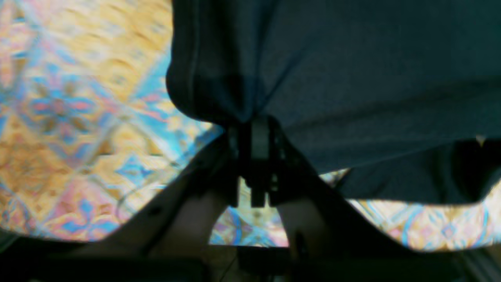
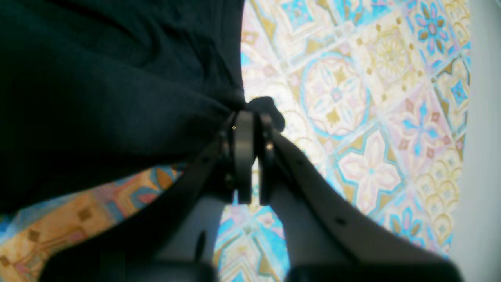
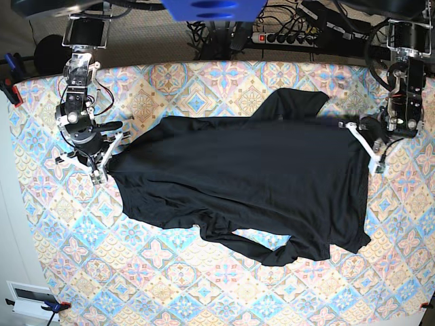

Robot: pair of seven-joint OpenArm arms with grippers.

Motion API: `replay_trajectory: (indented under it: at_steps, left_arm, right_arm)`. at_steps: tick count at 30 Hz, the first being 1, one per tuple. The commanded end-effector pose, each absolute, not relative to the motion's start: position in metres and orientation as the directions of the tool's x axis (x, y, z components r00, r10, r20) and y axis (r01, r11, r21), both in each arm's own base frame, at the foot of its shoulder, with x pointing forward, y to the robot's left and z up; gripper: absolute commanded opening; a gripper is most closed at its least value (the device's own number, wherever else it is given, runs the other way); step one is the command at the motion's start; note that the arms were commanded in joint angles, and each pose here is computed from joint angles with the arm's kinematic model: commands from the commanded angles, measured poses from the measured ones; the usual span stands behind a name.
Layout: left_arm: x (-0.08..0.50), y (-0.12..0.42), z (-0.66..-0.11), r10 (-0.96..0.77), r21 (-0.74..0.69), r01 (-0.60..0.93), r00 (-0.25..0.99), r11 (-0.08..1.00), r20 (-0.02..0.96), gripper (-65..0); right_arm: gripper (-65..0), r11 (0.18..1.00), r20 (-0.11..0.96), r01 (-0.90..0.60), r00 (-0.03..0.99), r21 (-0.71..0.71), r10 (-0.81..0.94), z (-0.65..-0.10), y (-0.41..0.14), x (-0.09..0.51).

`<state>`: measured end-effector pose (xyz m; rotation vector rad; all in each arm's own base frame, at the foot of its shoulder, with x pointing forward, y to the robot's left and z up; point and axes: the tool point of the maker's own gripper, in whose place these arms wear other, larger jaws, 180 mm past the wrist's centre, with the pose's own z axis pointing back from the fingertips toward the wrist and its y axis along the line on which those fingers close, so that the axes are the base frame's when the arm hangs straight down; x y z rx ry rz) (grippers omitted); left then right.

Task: Layout the t-shirt on the table in an organized manner, then fold the t-shirt properly
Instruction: 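Drag the held shirt edge with the left gripper away from the right gripper, then pull the shirt taut between both grippers to widen it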

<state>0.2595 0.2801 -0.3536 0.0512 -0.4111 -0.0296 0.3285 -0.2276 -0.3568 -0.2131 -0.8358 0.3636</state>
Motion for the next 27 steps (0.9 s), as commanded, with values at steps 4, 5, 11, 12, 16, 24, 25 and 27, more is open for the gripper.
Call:
replay_trajectory:
  at_steps: [4,5,11,12,16,24,25,27]
  left_arm:
    - [0.273,0.290,-0.338,0.014,0.057,-0.046,0.882,0.997,0.470,-54.0]
    - [0.275,0.295,-0.334,0.044,0.045,-0.075,0.872,0.996,0.488,-53.4]
    - [0.274,0.291,-0.337,0.076,0.012,-0.094,0.869,0.996,0.488,-47.2]
    - [0.274,0.290,-0.339,0.076,0.012,-0.093,0.871,0.996,0.485,-45.0]
    - [0.274,0.307,-0.345,0.140,-0.002,-0.159,0.864,0.987,0.484,-34.2]
    - [0.268,0.338,-0.373,0.231,-0.003,-0.260,0.851,0.965,0.472,-26.6]
    - [0.267,0.343,-0.377,0.243,-0.002,-0.275,0.846,0.962,0.474,-26.6]
    - [0.267,0.346,-0.389,0.277,-0.019,-0.307,0.831,0.952,0.481,-26.6]
  right_arm:
    - [-65.0,0.912,0.706,-0.212,0.580,-0.352,0.407,-0.342,-0.233,0.337]
    - [-65.0,0.912,0.706,-0.212,0.580,-0.352,0.407,-0.342,-0.233,0.337]
    - [-65.0,0.912,0.706,-0.209,0.580,-0.352,0.405,-0.341,-0.234,0.337]
    - [-65.0,0.912,0.706,-0.209,0.580,-0.352,0.405,-0.341,-0.234,0.337]
    - [-65.0,0.912,0.706,-0.209,0.580,-0.352,0.405,-0.341,-0.234,0.337]
    - [-65.0,0.911,0.708,-0.209,0.577,-0.355,0.407,-0.340,-0.233,0.338]
    - [-65.0,0.911,0.709,-0.209,0.576,-0.355,0.408,-0.339,-0.233,0.338]
    - [-65.0,0.911,0.709,-0.208,0.575,-0.356,0.408,-0.339,-0.233,0.338]
